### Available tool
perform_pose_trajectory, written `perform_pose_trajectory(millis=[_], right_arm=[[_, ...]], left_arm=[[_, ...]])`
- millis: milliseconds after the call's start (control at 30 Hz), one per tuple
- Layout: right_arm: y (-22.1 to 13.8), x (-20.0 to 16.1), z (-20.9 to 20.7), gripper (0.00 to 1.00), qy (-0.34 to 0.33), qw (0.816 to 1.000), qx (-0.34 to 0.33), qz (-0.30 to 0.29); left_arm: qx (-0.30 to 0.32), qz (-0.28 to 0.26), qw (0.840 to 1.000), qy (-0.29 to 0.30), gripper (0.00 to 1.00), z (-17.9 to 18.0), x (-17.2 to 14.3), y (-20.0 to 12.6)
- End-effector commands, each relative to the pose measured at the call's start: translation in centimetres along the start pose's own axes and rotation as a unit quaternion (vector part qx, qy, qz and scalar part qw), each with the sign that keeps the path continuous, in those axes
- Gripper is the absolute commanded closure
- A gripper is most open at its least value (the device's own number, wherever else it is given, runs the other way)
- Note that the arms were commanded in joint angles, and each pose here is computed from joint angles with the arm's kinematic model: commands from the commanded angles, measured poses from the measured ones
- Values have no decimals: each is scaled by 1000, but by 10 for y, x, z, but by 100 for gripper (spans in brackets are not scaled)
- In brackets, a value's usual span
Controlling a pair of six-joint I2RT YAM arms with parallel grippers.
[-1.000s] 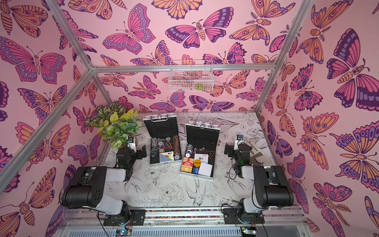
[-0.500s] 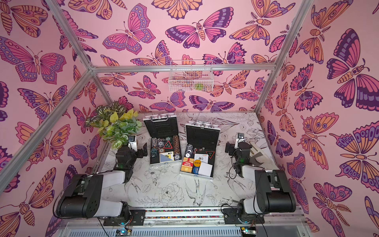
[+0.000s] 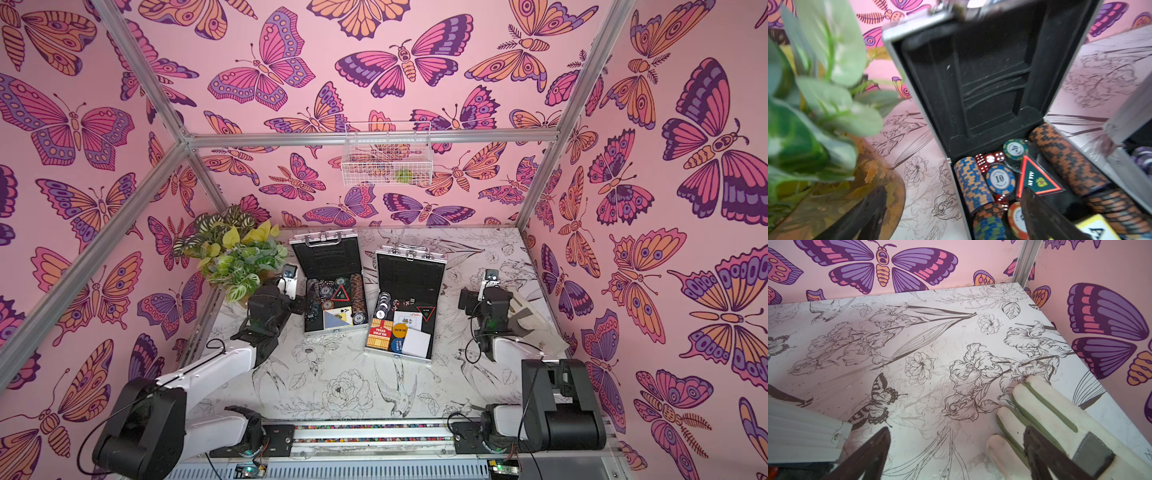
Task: Close the poker set cases
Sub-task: Close the lid of the poker set case.
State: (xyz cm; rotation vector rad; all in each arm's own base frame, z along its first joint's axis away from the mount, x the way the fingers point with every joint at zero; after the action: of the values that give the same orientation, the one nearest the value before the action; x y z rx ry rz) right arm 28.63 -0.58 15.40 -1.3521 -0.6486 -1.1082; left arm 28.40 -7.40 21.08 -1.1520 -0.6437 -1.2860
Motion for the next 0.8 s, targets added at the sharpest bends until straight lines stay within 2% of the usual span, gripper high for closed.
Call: perform_pose_trajectory(millis=[0,267,433,567,767], right_arm=[[-7,10,3,2,13,1000,-5,1],[-23,24,12,4,19,999,43,11],[-38,22,17,6,34,995,89,25],[-48,27,25,10,41,989,139,33],[-62,39,44,15,34,972,227,43]], left_arm=[[-44,30,998,-21,0,-9,5,-10],[-149,60,985,-59,0,-46,3,-21],[-229,73,967,-86,0,-83,5,-28],[-265,84,957,-78,0,-111,2,-35],[-287,96,953,-18,0,-144,-9,-48]])
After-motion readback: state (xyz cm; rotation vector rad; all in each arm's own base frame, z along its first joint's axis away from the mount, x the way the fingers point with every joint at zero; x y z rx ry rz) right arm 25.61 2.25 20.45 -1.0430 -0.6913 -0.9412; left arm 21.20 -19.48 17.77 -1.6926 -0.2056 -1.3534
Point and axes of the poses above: each gripper's point midway between its finger pads, its own y axis out along the fingers, its own z axis along the line the jaws close on, x = y × z, the point moved 10 cm from there along -y, back along the fingers, and after that the axes turned 9 degrees about y, right-handed, at the moved point
